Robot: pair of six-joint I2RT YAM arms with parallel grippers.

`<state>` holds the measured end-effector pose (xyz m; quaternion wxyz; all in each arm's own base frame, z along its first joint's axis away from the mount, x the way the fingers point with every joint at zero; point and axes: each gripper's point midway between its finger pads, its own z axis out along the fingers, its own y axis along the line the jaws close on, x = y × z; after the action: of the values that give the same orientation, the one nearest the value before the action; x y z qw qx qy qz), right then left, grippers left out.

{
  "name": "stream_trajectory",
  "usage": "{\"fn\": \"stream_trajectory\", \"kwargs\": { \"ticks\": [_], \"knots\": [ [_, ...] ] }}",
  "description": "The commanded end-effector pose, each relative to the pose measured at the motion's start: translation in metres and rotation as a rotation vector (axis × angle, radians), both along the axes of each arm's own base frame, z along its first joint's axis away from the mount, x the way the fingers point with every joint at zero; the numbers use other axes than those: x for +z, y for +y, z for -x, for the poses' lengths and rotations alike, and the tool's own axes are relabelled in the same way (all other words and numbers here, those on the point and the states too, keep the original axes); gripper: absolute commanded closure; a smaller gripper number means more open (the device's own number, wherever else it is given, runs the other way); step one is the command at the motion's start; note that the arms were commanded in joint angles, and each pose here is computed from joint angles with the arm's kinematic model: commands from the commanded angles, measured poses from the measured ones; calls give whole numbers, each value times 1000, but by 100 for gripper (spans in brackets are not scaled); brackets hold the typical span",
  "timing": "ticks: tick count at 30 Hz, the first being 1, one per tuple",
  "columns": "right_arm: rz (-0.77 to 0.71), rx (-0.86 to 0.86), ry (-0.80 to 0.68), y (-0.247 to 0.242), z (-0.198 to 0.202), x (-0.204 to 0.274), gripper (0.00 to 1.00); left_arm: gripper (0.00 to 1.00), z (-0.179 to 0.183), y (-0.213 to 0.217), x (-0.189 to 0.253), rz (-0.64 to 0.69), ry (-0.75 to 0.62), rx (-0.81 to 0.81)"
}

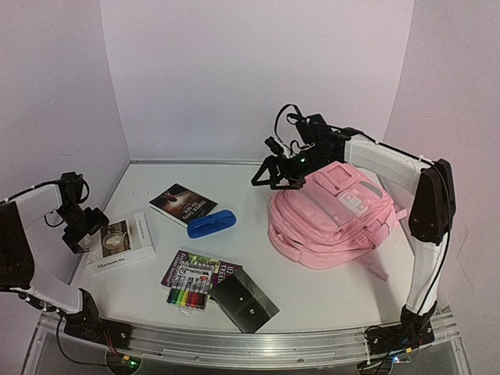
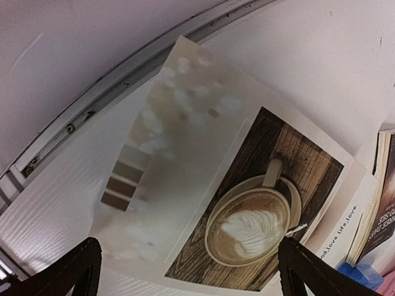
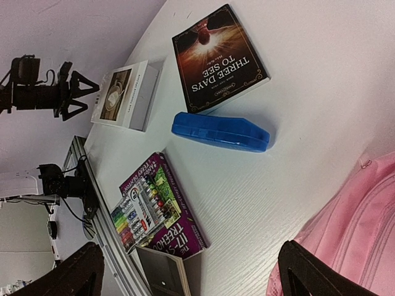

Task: Pack the student bag
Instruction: Pick up the book from the center of the board.

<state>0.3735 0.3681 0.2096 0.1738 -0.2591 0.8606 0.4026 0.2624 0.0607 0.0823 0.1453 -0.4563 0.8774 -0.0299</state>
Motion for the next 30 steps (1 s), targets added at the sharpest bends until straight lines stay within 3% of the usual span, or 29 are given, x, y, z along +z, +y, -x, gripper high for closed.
{"fn": "stream_trajectory", "kwargs": {
  "ticks": [1, 12, 22, 30],
  "knots": [
    [-38, 15, -65, -2, 3, 28, 2, 1, -18, 2, -11, 39, -58, -121],
    [-37, 8, -66, -10, 6, 30, 2, 1, -10, 17, -31, 56, 34, -59],
    [-40, -10, -62, -20, 6, 33, 2, 0, 1, 44, -23, -77, 55, 42],
    [-45, -20, -61, -27, 4, 36, 2, 4, -30, 3, -59, 136, -32, -96]
  ]
}}
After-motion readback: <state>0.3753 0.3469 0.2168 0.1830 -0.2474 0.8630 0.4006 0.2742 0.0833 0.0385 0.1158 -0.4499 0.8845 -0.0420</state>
